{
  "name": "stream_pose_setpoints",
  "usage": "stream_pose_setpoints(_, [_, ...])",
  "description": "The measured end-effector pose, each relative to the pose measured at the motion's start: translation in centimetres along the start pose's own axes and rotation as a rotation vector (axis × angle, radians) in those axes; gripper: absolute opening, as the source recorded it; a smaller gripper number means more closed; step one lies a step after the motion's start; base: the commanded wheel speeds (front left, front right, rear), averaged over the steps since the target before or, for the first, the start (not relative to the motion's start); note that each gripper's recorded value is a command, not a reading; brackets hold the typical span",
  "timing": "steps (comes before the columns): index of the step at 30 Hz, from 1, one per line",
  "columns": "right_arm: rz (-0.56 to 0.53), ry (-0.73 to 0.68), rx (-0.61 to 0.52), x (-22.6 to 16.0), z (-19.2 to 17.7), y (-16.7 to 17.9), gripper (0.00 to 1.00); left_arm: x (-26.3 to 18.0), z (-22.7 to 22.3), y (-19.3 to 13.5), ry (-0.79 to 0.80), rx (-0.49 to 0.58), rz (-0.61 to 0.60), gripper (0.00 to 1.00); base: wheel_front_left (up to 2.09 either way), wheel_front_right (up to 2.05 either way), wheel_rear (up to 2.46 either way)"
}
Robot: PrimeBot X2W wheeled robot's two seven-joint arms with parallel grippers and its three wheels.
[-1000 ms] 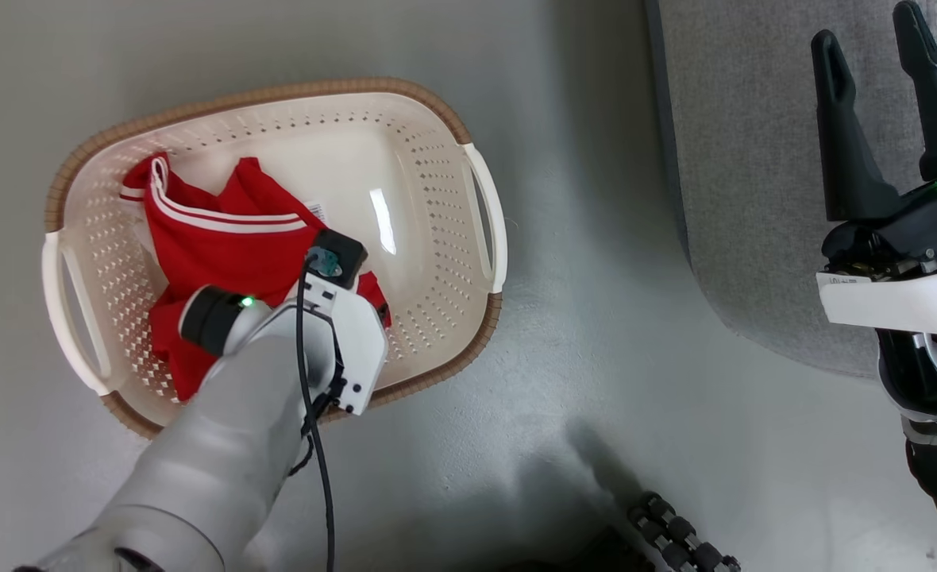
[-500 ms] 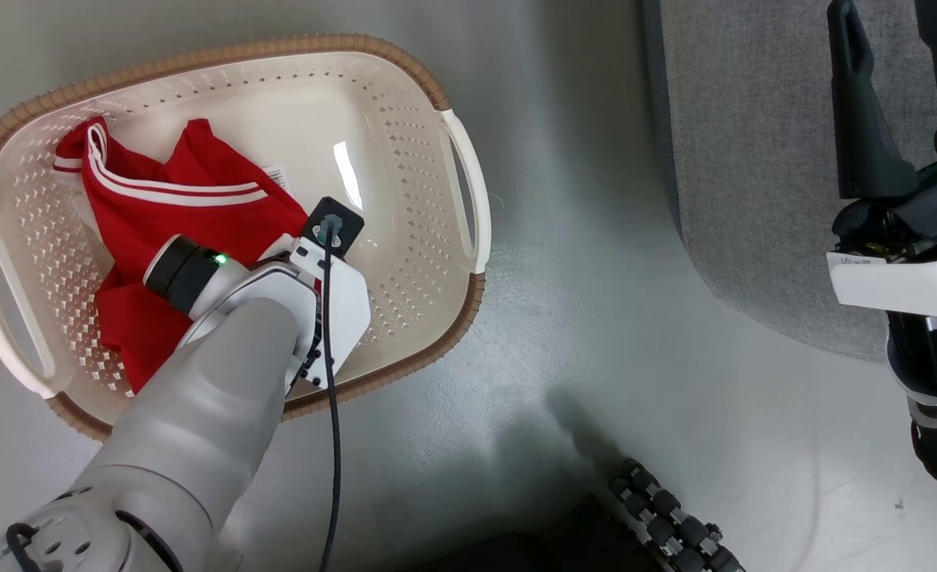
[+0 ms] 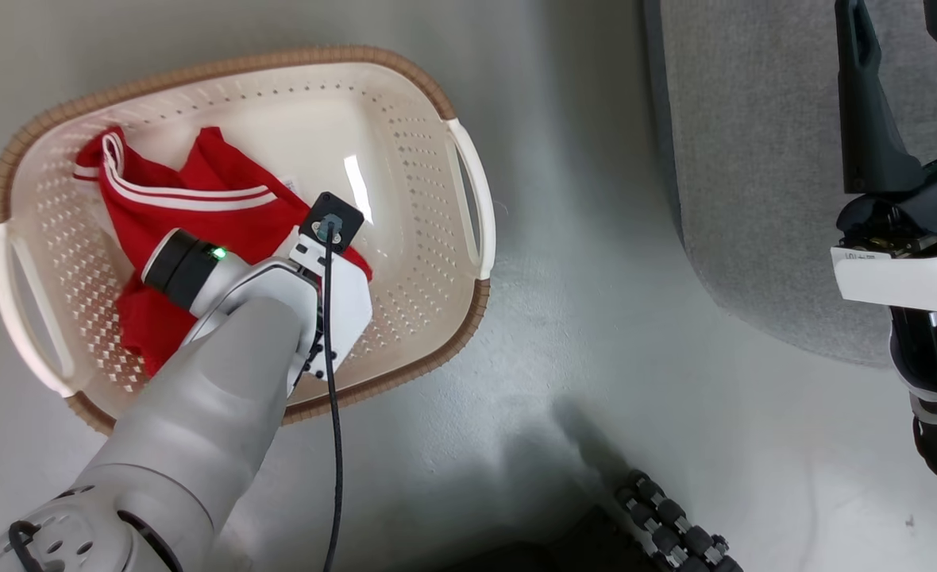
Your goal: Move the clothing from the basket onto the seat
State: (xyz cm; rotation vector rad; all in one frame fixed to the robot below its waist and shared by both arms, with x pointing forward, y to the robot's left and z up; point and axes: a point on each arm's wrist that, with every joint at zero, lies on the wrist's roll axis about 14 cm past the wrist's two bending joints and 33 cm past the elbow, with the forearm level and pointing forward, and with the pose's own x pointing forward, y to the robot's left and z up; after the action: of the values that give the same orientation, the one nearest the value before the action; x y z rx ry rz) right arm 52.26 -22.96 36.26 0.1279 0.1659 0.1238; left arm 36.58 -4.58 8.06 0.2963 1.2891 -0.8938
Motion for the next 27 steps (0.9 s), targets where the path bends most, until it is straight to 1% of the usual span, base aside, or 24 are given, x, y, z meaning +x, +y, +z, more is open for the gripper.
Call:
stream_pose_setpoints(7, [0.012, -0.066, -0.001, -0.2, 3.1, 0.7, 1.00, -2.7, 3.2, 0.3, -0.135, 0.002, 0.037, 0.00, 0.00, 0.00, 0.00])
stream_pose_setpoints(12, [0.021, -0.110, 0.000, -0.8, 5.4, 1.2, 1.00, -5.1, 3.8, -0.3, -0.213, -0.034, 0.054, 0.00, 0.00, 0.00, 0.00])
stream_pose_setpoints(20, [0.029, -0.146, -0.015, -3.0, 8.2, 2.2, 1.00, -9.9, 5.2, -1.2, -0.365, -0.081, 0.104, 0.00, 0.00, 0.00, 0.00])
stream_pose_setpoints(21, [0.032, -0.156, -0.022, -3.6, 8.8, 2.5, 1.00, -11.1, 5.3, -1.5, -0.407, -0.093, 0.116, 0.00, 0.00, 0.00, 0.00])
stream_pose_setpoints(27, [0.033, -0.172, -0.016, -5.9, 10.1, 3.4, 1.00, -14.8, 5.4, -2.4, -0.509, -0.125, 0.164, 0.00, 0.00, 0.00, 0.00])
